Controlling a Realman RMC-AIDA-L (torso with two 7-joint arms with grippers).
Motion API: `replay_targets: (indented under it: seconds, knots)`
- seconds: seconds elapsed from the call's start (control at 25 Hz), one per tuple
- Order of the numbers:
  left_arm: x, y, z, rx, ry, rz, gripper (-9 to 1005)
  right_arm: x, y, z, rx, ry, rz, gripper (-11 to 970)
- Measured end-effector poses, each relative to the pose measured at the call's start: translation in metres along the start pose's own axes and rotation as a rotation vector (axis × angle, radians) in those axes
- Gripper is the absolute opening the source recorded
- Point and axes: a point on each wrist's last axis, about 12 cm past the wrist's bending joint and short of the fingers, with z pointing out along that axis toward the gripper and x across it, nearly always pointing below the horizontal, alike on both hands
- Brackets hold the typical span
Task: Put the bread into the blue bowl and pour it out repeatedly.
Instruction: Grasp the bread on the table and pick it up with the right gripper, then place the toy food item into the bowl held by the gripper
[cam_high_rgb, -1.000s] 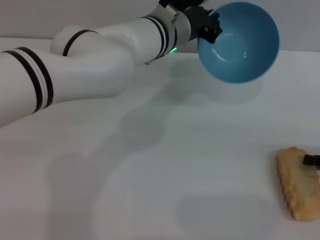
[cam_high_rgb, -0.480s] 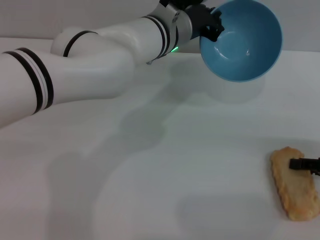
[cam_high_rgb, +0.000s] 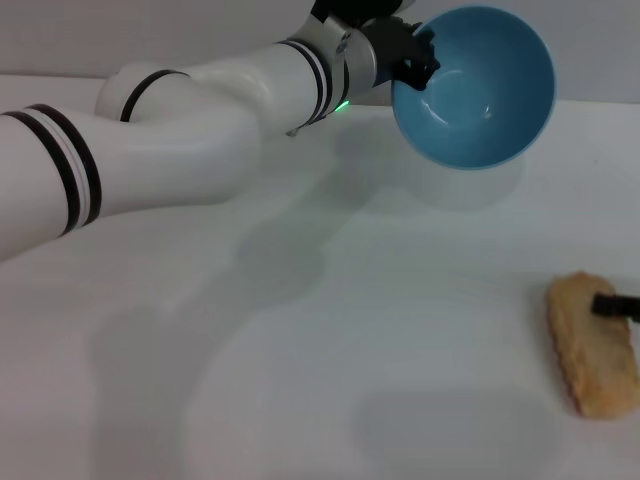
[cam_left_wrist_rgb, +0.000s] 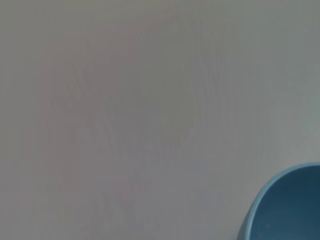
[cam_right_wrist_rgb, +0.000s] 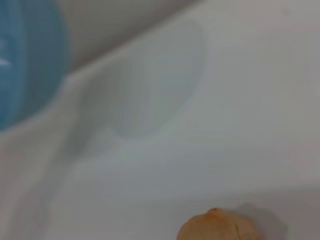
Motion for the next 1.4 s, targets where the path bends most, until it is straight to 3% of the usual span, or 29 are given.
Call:
replay_targets:
  seconds: [0.48, 0.84, 1.0, 1.2, 1.28, 1.4]
  knots:
    - [0.008, 0.001, -0.002, -0.003, 0.019, -0.011, -1, -0.022, 0.021, -0.002, -0.131, -0.091, -0.091, 224]
    - [0.020, -0.009, -0.001, 0.088, 0.248, 0.007, -1, -0.067, 0.056, -0.055, -0.360, -0.300, -0.267, 141]
    - [0.022, -0.017, -0.003, 0.128, 0.298, 0.003, -2, -0.074, 0.060, -0.059, -0.379, -0.359, -0.293, 117]
    - [0.020, -0.037, -0.007, 0.206, 0.328, -0.040, -2, -0.072, 0.069, -0.039, -0.396, -0.384, -0.342, 105]
    - [0.018, -0.047, -0.009, 0.238, 0.321, -0.027, -2, -0.068, 0.072, -0.018, -0.389, -0.370, -0.335, 103]
    - [0.016, -0.050, -0.009, 0.246, 0.316, -0.022, -2, -0.065, 0.072, -0.006, -0.376, -0.355, -0.323, 101]
